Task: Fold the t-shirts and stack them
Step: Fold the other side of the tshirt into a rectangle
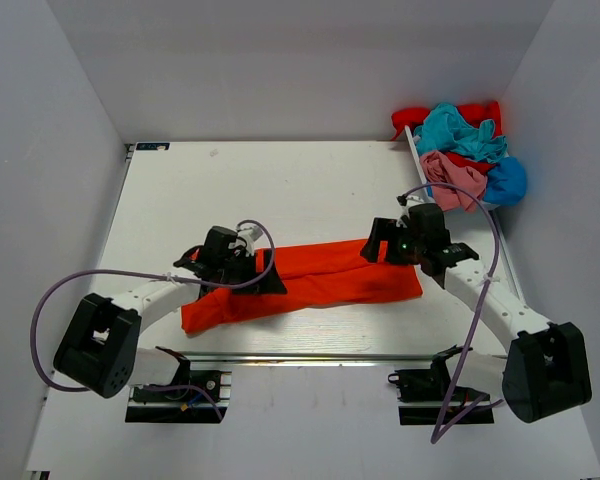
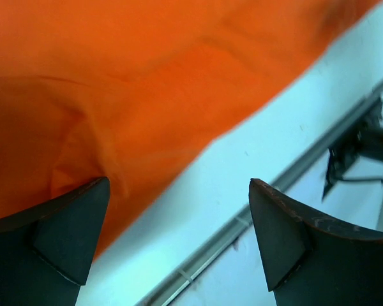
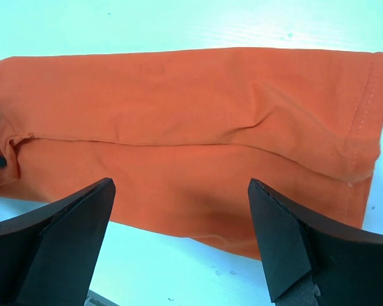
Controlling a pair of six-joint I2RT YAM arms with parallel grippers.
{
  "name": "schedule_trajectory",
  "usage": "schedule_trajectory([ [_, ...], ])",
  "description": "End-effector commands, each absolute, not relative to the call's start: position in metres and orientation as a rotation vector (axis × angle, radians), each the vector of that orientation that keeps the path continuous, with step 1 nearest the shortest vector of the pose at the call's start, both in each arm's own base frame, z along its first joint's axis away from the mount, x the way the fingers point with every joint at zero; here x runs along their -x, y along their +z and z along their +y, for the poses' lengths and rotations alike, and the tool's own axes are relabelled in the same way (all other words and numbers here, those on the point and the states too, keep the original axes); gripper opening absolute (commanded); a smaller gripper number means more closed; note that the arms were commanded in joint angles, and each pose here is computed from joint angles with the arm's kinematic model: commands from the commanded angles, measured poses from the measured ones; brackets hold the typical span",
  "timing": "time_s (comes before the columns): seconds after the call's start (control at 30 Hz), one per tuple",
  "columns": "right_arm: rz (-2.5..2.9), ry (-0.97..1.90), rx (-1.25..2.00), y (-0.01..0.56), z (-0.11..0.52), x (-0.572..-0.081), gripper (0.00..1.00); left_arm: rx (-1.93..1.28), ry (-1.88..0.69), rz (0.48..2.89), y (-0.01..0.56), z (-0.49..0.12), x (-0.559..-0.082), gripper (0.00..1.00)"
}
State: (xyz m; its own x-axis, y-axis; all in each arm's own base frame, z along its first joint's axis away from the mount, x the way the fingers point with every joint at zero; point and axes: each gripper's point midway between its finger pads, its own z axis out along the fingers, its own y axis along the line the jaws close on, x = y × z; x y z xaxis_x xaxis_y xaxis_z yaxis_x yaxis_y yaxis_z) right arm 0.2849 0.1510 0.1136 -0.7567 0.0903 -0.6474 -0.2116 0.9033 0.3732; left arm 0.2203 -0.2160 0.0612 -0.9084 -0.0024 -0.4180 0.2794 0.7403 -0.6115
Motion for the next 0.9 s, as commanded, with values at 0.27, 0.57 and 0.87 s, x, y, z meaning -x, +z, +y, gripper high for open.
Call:
schedule_trajectory([
  [0.27,2.327,0.514,0.096,0.121,0.142,-0.285,0.9,-0.486,-1.212,2.577,0.064,-0.262,-0.177,1.0],
  [0.57,2.279,0.554,0.155,0.131,0.15,-0.283,0.9,-0.445,-1.018,2.306,0.146,-0.251,-0.205,1.0],
  [0.87,2.293,0.751,0.393,0.132,0.228,-0.275,0.9,0.103,-0.561,2.439,0.114,-0.177,-0.227,1.0],
])
